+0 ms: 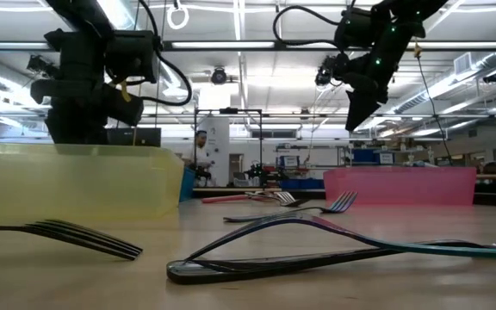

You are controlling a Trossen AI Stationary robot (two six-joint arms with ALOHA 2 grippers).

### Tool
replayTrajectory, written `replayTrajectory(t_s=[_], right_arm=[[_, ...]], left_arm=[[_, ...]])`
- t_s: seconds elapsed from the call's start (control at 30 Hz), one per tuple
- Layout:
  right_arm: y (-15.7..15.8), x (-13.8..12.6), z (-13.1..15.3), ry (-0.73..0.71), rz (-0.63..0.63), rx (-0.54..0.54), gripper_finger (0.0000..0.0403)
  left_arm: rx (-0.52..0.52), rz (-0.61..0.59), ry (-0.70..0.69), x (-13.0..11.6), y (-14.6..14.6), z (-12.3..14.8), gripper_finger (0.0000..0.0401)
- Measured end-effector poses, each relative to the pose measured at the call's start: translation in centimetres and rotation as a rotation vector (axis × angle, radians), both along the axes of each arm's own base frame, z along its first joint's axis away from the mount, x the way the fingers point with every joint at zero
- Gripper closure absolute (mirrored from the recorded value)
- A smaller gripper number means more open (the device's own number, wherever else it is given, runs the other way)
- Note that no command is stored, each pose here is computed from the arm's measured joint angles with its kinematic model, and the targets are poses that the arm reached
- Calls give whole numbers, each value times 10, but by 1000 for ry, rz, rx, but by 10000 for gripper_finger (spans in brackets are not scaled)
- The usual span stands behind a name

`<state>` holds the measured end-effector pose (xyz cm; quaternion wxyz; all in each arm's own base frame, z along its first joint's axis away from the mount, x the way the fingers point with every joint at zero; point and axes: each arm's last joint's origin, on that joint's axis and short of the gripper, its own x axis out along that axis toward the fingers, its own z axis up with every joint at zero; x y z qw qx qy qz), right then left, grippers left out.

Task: Sort silverware by color (type)
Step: Put the bottom right pink fork into the blue bin

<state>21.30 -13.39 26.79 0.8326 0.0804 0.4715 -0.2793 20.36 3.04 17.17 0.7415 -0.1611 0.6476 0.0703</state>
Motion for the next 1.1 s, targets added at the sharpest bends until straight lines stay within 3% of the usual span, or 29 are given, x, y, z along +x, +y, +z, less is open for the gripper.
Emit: replayTrajectory(t_s=[0.17,0.37,0.6,0.83,0.93,1.1], right_arm=[[-1,2,1,-17,2,-16,307],[0,2,1,-23,6,-12,307],[13,5,-2,-58,40,150,295],[25,12,-1,-80,95,181,254],[31,14,-2,-94,61,233,240],[45,8,-7,-41,-36,425,234]], left_arm=[[4,1,-1,0,0,0,299],[9,0,-26,3,1,2,294],[67,2,-44,7,3,7,294],[70,-2,-43,7,3,7,294],[70,-2,-43,7,3,7,294],[70,-2,-43,7,3,7,294]])
